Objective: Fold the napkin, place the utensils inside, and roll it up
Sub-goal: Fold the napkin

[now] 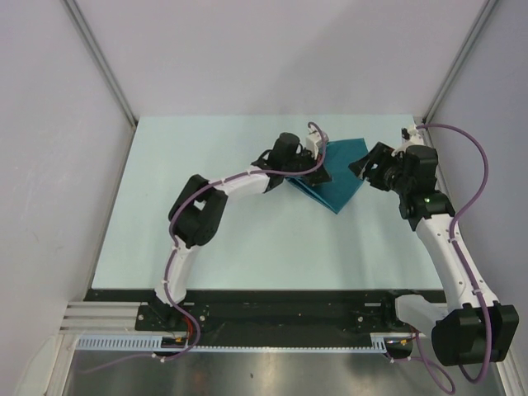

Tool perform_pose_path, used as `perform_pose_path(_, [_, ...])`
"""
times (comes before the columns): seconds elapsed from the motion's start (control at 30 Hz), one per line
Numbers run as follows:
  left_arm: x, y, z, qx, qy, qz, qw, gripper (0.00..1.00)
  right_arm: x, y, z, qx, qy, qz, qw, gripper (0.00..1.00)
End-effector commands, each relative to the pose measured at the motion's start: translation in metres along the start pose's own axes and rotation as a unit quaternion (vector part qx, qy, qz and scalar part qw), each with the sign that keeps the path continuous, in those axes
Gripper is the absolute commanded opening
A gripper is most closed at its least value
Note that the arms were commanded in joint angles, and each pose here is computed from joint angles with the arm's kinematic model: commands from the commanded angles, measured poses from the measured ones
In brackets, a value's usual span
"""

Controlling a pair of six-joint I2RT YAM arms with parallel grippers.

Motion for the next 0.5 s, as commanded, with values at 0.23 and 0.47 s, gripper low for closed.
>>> perform_pose_path(0.23, [-0.039, -0.029, -0.038, -0.004, 0.005, -0.002, 1.000, 0.00, 0.004, 0.004, 0.008, 0.007, -0.012, 0.002, 1.000, 0.68])
perform_pose_path(0.47, [-0.061, -0.026, -0.048, 0.004, 0.031, 0.006, 0.999, 0.00, 0.002, 0.004, 0.009, 0.008, -0.009, 0.001, 1.000, 0.68])
Point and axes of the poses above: each gripper's point midway between its finger pads, its own z axis back along the fingers, its own y axis along the line the jaws close on, x = y × z, the point moved 9 cm from there along z, back along the fingers, and after that the axes turned 1 degree about z, right-handed, at the moved point
